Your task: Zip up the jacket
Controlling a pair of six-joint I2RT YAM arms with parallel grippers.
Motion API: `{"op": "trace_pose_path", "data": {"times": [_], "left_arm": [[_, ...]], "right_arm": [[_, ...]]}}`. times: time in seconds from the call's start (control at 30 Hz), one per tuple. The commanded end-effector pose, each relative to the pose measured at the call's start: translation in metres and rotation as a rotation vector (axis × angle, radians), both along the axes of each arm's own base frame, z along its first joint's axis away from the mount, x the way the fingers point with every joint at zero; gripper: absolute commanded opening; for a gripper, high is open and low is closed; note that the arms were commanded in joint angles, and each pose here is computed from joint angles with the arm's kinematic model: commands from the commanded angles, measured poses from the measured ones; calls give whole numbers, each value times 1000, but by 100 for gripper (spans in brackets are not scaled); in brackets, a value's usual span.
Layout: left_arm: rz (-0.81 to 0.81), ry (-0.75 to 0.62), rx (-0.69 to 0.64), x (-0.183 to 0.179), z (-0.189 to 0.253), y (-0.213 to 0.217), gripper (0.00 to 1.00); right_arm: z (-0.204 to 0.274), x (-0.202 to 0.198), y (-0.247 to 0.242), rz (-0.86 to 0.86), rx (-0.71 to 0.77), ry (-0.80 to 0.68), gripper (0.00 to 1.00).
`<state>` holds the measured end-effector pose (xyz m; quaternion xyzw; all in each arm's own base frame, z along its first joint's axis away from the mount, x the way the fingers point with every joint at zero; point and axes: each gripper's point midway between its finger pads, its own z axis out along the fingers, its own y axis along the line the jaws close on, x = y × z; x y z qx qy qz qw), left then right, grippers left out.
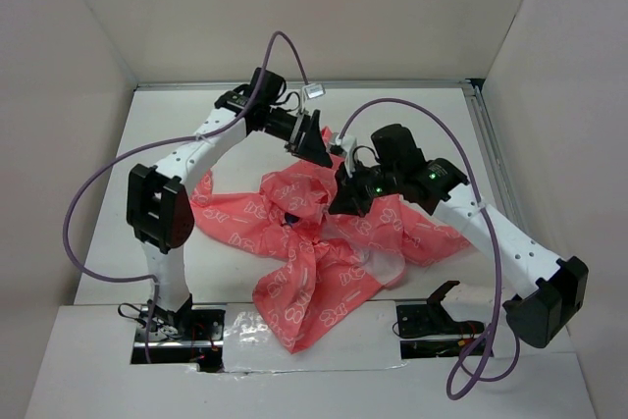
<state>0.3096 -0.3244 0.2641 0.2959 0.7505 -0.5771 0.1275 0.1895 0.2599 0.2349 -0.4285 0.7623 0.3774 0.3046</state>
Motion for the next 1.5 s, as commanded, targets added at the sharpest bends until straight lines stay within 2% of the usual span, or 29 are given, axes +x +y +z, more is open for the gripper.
{"op": "trace_pose_path", "data": {"times": [0.0, 0.13, 0.37, 0.5, 0.6, 0.7, 0.77, 0.87, 0.9, 1.0, 1.03, 1.1, 1.3, 1.4, 1.47], "left_arm": [[-34, 38, 54, -17, -3, -1, 97], [-9, 73, 157, -26, -17, -3, 96], [-20, 53, 234, -43, -21, -6, 99], [-33, 58, 280, -51, -30, -8, 95], [-49, 64, 277, -55, -30, -10, 86], [-41, 40, 314, -54, -34, -11, 83], [-58, 46, 311, -57, -33, -11, 70], [-58, 48, 314, -60, -34, -8, 57], [-54, 48, 318, -60, -35, -7, 45], [-53, 41, 303, -62, -31, -5, 28], [-57, 44, 291, -63, -29, -4, 29], [-64, 31, 272, -64, -26, -4, 39], [-91, 18, 256, -63, -23, -6, 59], [-107, 28, 238, -65, -21, -8, 62], [-99, 35, 266, -63, -29, -8, 59]], "right_arm": [[30, 10, -2, -50, 41, -78, 0], [26, 11, -8, -78, 2, -77, 0], [21, 10, 1, -43, -10, -74, 0], [24, 19, 5, -57, -4, -94, 0], [21, 23, 9, -46, -24, -84, 0], [16, 26, 9, -55, -45, -74, 0], [17, 29, 9, -70, -46, -80, 0], [16, 31, 7, -90, -54, -90, 0], [14, 32, 5, -100, -64, -92, 0], [14, 34, 2, -117, -70, -99, 0], [13, 35, 1, -126, -78, -101, 0], [14, 35, 0, -123, -78, -103, 0], [13, 33, 4, -101, -77, -98, 0], [13, 34, 5, -99, -78, -99, 0], [13, 36, 5, -106, -86, -103, 0]]}}
